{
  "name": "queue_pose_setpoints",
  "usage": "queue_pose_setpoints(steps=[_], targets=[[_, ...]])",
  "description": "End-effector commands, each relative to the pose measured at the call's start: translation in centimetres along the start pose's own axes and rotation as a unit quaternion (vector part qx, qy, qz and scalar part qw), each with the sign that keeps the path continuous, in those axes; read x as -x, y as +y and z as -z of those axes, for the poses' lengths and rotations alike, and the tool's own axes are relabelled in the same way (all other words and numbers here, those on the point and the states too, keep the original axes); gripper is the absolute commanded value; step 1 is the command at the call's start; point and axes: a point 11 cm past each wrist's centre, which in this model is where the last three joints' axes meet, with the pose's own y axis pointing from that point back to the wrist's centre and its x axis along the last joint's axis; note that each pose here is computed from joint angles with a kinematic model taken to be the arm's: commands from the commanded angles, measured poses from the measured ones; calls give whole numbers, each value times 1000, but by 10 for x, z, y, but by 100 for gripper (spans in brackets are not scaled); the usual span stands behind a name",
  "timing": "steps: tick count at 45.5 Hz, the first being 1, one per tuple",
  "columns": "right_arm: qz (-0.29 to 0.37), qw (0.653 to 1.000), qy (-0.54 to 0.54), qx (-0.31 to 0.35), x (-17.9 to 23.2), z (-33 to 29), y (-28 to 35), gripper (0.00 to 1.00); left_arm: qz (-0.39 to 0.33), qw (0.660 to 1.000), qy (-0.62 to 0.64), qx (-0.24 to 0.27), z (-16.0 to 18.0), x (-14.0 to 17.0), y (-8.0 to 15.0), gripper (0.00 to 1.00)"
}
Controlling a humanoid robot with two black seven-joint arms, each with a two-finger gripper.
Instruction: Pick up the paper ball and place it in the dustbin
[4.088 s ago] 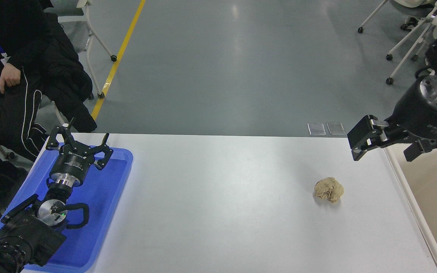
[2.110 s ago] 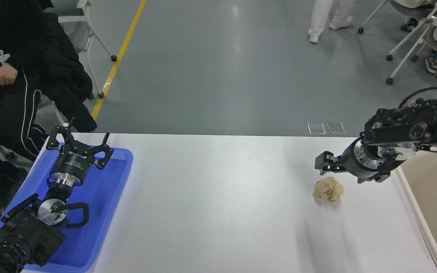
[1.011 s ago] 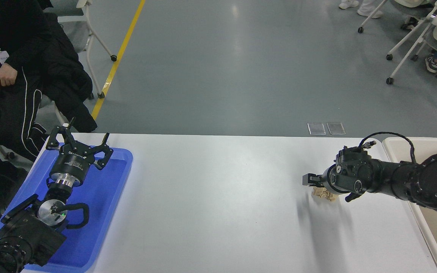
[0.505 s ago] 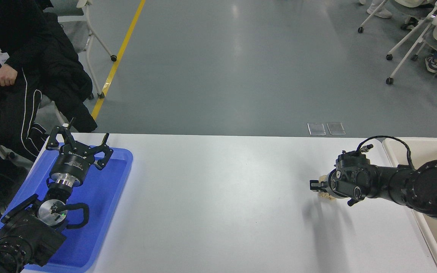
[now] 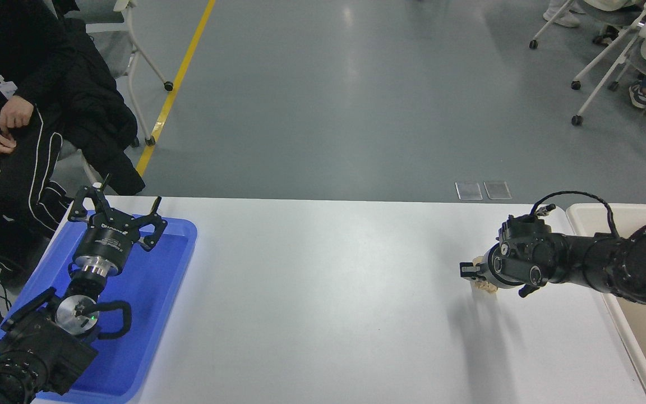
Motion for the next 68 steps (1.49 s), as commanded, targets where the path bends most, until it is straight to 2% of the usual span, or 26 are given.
queue_pose_setpoints(steps=[1,12,27,35,50,68], targets=[[32,999,35,-24,4,-6,60,0,0,1000,0,-1,0,0,0,100],[49,996,66,-45,10,-15,159,0,1,1000,0,-1,0,0,-1,100],[43,995,64,-58,-21,-33,284,0,0,1000,0,-1,0,0,0,100],[33,994,82,-61,-31,-30,330,0,1,1000,0,-1,0,0,-1,100],[-8,994,77,-76,-41,-21,368,0,0,1000,0,-1,0,0,0,100],[49,997,47,-43,-26,-49,333,0,0,1000,0,-1,0,0,0,100]])
